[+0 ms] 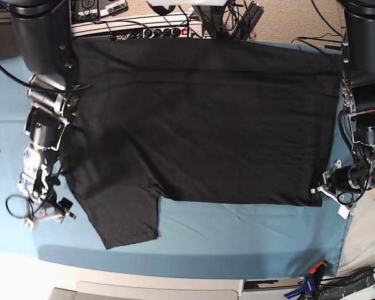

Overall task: Fold the T-shirt properly
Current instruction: 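Lower both grippers onto the hem corners and close them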

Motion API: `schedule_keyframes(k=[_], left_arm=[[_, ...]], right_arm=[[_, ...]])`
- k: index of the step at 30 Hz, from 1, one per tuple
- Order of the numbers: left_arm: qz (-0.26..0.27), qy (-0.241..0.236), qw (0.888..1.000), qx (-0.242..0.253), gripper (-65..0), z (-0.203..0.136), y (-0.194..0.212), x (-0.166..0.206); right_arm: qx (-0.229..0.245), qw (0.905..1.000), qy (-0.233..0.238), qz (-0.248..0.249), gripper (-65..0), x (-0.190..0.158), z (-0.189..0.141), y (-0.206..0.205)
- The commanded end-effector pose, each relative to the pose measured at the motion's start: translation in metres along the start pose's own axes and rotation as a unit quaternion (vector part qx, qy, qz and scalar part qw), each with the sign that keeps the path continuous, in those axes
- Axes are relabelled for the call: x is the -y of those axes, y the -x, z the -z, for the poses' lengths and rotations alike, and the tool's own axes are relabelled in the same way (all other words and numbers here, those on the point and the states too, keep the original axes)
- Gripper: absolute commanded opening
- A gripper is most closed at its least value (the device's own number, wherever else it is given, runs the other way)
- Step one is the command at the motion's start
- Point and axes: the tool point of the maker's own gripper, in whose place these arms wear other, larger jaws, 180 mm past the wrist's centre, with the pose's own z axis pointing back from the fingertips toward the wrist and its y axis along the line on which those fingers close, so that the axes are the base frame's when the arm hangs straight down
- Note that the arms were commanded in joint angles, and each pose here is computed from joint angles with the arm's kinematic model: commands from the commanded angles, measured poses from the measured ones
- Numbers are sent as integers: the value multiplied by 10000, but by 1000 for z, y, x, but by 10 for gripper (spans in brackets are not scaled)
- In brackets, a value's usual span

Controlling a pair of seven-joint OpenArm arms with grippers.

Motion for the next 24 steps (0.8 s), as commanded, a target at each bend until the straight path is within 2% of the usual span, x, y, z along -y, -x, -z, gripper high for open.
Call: schedule_keyframes(k=[1, 4, 11, 14, 24], left_arm=[[108, 50, 9994, 310, -650, -12, -29, 5], [88, 79, 9994, 336, -650, -12, -30, 6], [12, 166, 9991, 402, -650, -12, -32, 9], [24, 173, 9990, 402, -650, -12, -32, 9], [25, 176, 9990, 399, -650, -12, -32, 9]], right_arm=[[355, 9991, -125, 171, -298, -1, -5, -26], [300, 9976, -405, 473, -298, -3, -3, -11], [132, 9975, -548, 418, -298, -2, -2, 11], [80, 9958, -767, 490, -298, -11, -2, 16], [-44, 9938, -983, 525, -298, -37, 0, 30]])
